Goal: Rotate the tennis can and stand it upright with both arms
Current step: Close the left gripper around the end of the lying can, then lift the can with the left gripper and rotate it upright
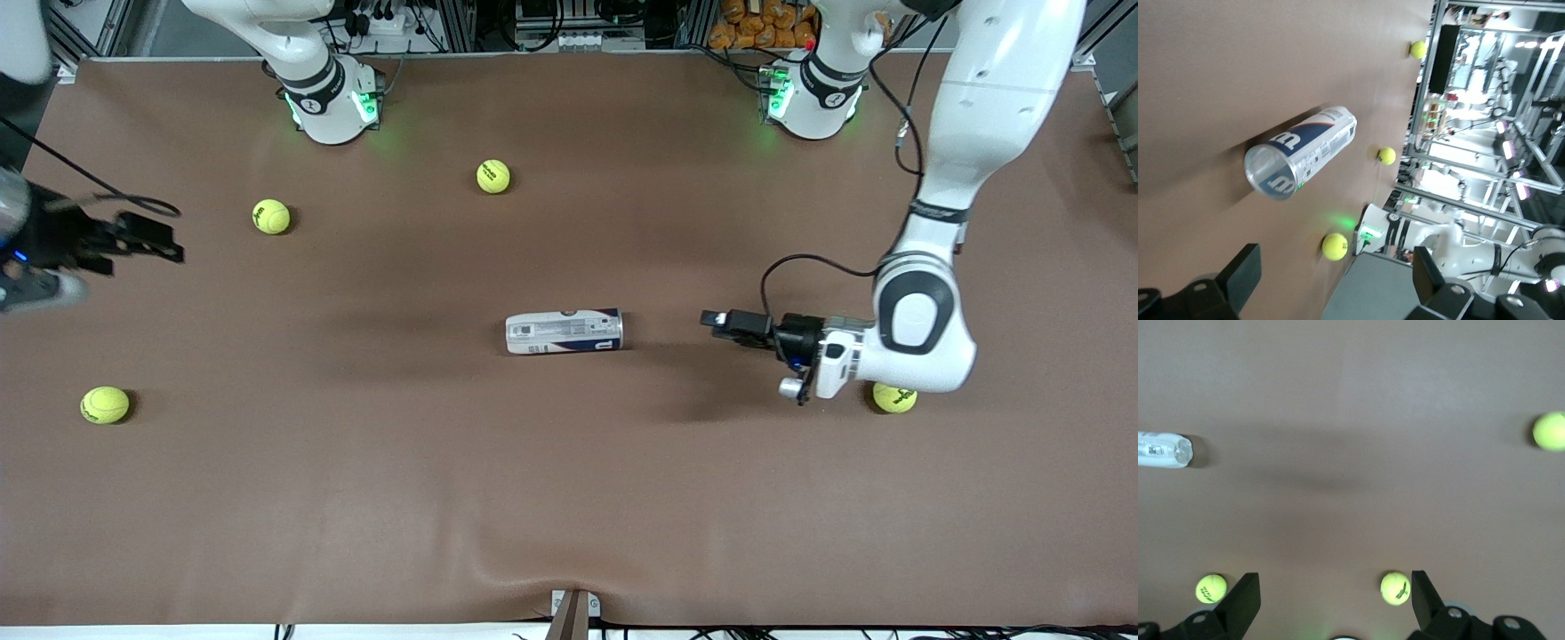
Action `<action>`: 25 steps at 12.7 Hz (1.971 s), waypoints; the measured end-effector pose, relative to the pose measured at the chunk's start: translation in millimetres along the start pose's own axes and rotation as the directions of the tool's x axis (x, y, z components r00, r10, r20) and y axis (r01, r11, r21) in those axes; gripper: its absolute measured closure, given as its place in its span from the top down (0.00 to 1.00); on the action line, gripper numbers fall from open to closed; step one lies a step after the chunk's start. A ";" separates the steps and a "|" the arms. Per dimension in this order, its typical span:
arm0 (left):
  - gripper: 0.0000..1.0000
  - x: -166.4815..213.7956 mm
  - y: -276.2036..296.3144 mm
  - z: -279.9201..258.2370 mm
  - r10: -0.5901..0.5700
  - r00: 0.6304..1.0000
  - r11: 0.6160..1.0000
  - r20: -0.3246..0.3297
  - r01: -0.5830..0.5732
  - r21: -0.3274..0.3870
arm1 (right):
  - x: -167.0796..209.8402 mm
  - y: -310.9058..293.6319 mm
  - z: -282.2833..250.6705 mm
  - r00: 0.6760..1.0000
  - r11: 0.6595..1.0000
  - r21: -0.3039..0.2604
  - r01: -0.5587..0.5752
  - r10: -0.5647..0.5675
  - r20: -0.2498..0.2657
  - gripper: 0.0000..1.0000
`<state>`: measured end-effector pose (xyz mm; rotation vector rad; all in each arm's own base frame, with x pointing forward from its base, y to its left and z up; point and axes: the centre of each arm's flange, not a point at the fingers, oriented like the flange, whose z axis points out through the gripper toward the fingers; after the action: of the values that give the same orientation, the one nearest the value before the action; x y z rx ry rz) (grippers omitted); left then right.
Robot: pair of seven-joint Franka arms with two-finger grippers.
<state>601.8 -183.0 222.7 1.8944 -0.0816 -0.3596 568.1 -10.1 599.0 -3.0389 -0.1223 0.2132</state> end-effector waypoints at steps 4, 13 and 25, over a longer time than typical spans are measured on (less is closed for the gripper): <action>1.00 -6.0 -23.4 63.0 -0.040 0.999 0.999 -0.036 0.039 -0.034 | -20.1 12.4 -19.7 0.996 0.996 0.004 -0.085 0.085 -0.039 1.00; 1.00 -8.8 -47.4 120.7 -0.089 0.993 0.993 -0.079 0.083 -0.078 | -31.8 7.0 -39.0 0.993 0.997 0.008 -0.080 0.080 -0.086 1.00; 0.15 -4.8 -72.4 154.0 -0.031 0.993 0.997 -0.116 0.023 -0.073 | -37.6 27.8 -39.6 0.973 0.974 -0.042 -0.221 0.218 -0.071 1.00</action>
<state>544.5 -296.4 109.6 1.8433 0.0354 -0.2656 538.7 -44.3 640.3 -3.1011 0.2179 0.1262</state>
